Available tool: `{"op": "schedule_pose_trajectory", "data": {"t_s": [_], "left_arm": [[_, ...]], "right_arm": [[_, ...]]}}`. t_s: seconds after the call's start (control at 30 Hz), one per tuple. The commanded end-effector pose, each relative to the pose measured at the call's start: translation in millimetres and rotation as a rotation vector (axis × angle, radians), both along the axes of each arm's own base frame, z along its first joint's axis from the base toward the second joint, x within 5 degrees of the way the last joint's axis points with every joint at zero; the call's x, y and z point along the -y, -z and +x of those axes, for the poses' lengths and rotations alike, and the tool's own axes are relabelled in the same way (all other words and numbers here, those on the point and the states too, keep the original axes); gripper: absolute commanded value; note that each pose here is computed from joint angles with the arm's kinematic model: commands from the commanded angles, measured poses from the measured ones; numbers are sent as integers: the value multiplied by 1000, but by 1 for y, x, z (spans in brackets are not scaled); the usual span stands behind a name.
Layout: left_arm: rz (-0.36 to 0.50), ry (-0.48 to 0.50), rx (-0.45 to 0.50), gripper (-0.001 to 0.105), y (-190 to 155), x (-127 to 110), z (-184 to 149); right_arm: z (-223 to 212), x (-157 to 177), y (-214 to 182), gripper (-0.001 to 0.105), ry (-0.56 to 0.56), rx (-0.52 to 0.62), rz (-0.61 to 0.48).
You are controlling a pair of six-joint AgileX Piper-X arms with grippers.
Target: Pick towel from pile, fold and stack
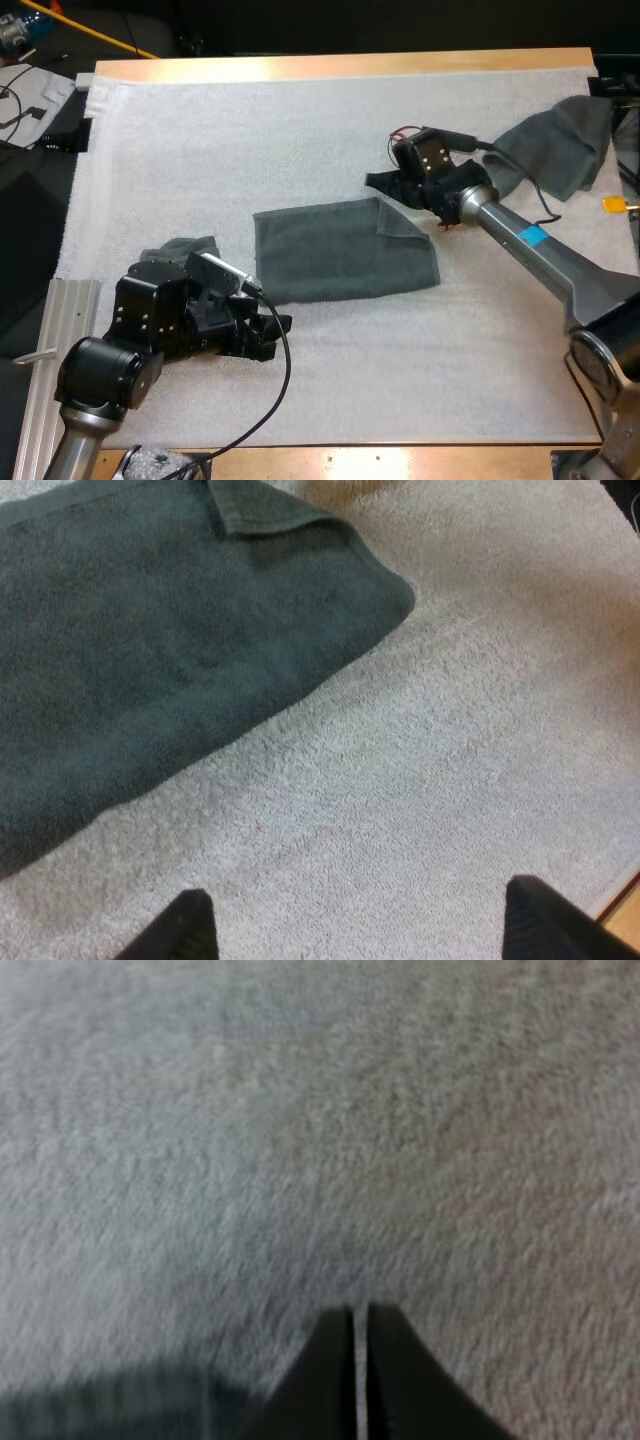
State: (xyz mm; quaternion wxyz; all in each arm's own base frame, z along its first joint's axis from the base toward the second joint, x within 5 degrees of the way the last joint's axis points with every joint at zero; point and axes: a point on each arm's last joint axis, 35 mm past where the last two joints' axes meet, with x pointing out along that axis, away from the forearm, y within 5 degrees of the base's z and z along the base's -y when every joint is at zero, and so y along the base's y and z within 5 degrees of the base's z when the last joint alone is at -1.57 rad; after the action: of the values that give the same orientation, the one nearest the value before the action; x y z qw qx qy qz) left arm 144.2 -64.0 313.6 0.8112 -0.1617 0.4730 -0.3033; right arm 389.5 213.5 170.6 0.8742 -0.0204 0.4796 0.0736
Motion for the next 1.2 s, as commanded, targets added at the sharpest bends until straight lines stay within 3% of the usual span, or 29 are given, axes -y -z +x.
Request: {"op": "schedule_pose_trajectory", "data": {"t_s": [0.0,0.2,0.5,0.93,1.17], "left_arm": [[-16,10,-1,58,-2,1,-2],[-16,12,0,58,-2,1,-2],[-21,17,4,58,-3,1,-1],[-11,-3,-4,58,-2,0,-1],[-11,-3,-8,58,-2,0,-1]], "right_arm": [[-8,2,-26,0,-104,0,22],[-34,0,-43,0,-267,-128,12],[-80,-29,-35,0,-493,-324,-68],[-54,-27,13,0,-441,-329,-78],[-41,-26,23,0,-345,-286,-53]]}}
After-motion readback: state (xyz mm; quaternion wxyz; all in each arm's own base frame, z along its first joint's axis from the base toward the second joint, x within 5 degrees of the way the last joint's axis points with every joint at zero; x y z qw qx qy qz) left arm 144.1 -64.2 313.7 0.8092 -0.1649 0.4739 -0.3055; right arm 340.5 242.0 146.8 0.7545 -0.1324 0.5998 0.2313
